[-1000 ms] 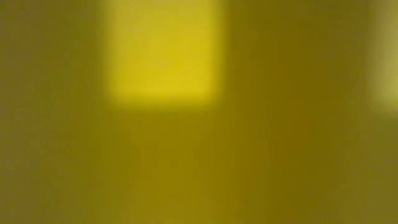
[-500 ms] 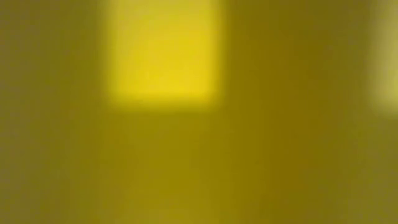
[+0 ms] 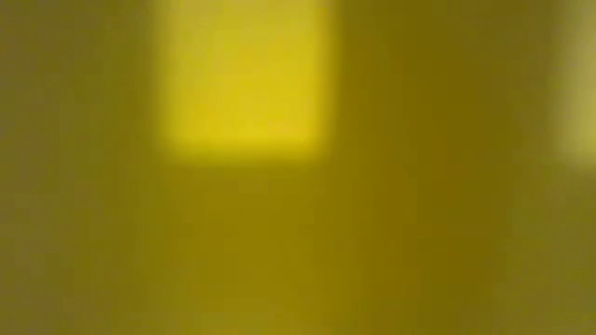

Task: Pick & Place USB Port
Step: Put the blue charger cable into the yellow bin

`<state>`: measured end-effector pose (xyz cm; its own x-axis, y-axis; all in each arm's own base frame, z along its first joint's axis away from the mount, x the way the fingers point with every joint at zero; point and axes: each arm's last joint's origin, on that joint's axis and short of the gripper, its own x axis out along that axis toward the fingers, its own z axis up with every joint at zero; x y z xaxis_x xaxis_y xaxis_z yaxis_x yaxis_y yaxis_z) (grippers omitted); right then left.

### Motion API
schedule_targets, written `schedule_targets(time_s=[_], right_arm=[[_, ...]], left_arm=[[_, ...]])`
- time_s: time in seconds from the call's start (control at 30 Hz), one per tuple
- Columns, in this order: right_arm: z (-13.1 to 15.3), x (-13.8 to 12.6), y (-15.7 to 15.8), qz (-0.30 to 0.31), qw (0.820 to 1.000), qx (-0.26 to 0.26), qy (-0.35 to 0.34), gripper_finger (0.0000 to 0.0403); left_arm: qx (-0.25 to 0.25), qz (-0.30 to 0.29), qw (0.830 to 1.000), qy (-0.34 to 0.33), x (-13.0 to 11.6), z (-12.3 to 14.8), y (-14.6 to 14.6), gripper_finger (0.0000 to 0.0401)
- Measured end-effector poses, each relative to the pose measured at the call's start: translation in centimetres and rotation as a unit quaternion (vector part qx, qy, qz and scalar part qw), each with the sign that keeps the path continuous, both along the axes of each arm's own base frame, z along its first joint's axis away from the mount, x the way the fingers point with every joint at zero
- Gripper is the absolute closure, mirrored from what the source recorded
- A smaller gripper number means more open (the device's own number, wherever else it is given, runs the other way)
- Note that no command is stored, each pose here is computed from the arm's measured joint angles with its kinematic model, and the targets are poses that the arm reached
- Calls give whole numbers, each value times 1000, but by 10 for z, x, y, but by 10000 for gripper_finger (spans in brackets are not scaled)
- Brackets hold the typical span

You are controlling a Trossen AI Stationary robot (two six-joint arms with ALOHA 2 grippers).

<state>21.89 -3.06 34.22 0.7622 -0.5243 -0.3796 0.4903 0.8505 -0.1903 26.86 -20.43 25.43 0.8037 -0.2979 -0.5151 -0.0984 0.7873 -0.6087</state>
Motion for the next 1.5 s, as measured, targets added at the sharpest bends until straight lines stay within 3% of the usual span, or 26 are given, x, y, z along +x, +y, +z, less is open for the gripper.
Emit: schedule_targets(time_s=[0.3,0.63,0.9,1.5], right_arm=[[-1,0,0,5,1000,2,4,278],[-8,-1,-4,-4,1000,-6,19,278],[-8,-1,-8,-11,1000,-10,19,278],[-8,0,-7,4,1000,-5,20,278]], left_arm=[[-21,-23,999,19,25,-20,9,372],[-50,-26,998,32,28,-21,10,372],[-59,-30,996,65,39,-51,2,372],[-82,-24,994,64,43,-55,-1,373]])
